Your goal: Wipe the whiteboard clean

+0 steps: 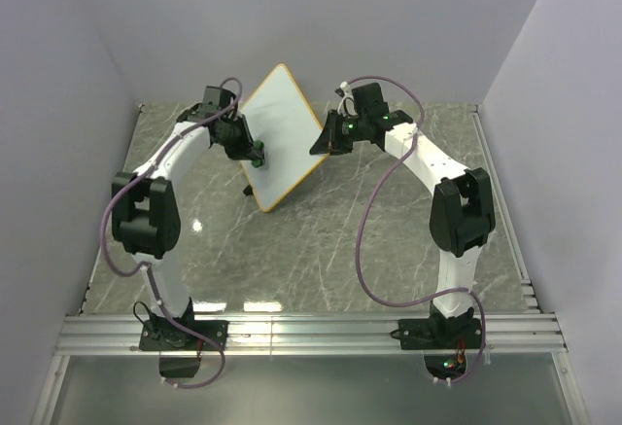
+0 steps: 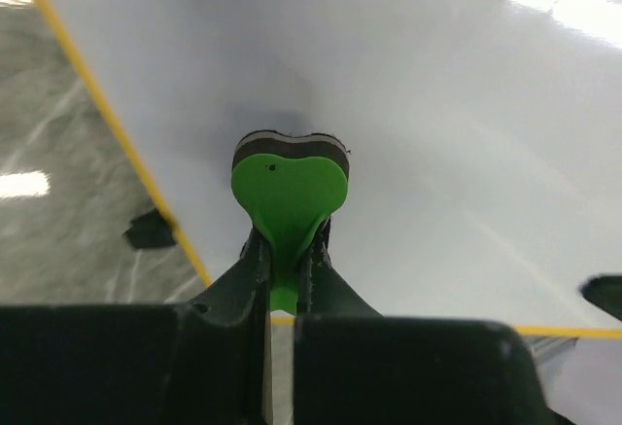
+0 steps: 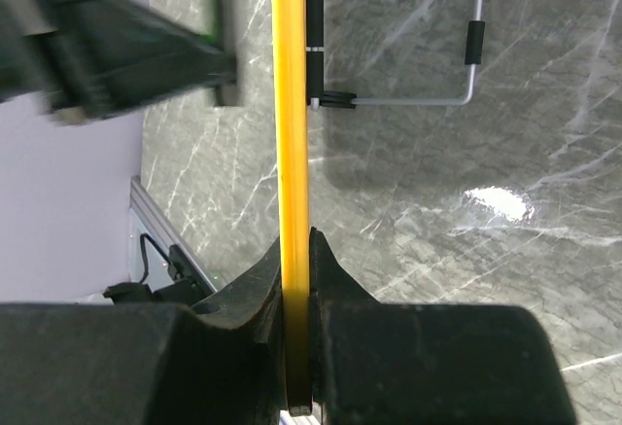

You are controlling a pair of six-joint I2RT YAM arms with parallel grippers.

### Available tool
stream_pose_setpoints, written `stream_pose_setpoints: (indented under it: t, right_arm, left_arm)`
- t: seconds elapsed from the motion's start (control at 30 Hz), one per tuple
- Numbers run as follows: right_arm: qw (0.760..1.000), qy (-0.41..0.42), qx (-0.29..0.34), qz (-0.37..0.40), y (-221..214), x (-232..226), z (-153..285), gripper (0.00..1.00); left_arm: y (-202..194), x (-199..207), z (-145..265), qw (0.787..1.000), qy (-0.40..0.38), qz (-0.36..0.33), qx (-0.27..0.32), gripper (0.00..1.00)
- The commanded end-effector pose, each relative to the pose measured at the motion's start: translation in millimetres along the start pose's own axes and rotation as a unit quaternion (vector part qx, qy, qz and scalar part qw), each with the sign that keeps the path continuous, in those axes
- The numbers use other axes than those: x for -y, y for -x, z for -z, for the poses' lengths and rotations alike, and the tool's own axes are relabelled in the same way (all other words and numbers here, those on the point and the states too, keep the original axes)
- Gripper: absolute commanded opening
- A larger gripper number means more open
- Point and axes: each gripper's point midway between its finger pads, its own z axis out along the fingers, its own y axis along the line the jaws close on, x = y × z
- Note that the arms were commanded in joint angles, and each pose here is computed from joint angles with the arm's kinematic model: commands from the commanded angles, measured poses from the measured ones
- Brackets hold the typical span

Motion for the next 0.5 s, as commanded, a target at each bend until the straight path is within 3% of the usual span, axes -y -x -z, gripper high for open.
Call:
stream_pose_setpoints:
  t: [0.0, 0.13, 0.3, 0.4, 0.47]
  right_arm:
    - [0.998, -0.022, -0.04, 0.032, -26.0, 0.2, 0.2, 0.0]
    - [0.999, -0.02, -0.033, 0.032, -23.3, -4.1, 2.5, 0.02]
    - [0.999, -0.022, -0.024, 0.03, -18.2, -6.4, 4.2, 0.25]
    - [0.999, -0.023, -0.012, 0.032, -13.6, -10.4, 8.5, 0.47]
    - [0.999, -0.029, -0.002, 0.036, -10.1, -11.9, 12.9, 0.54]
  left_arm:
    - [20.7, -24.6, 51.9, 0.996, 0.073, 0.017, 0.055, 0.0]
    - [3.1, -74.9, 68.6, 0.987, 0.14, 0.042, 0.063, 0.0]
    - [-26.0, -137.3, 93.0, 0.967, 0.227, 0.094, 0.068, 0.09]
    - [-41.2, -163.2, 103.4, 0.956, 0.261, 0.118, 0.063, 0.16]
    - [-53.5, -173.7, 102.4, 0.953, 0.274, 0.124, 0.049, 0.25]
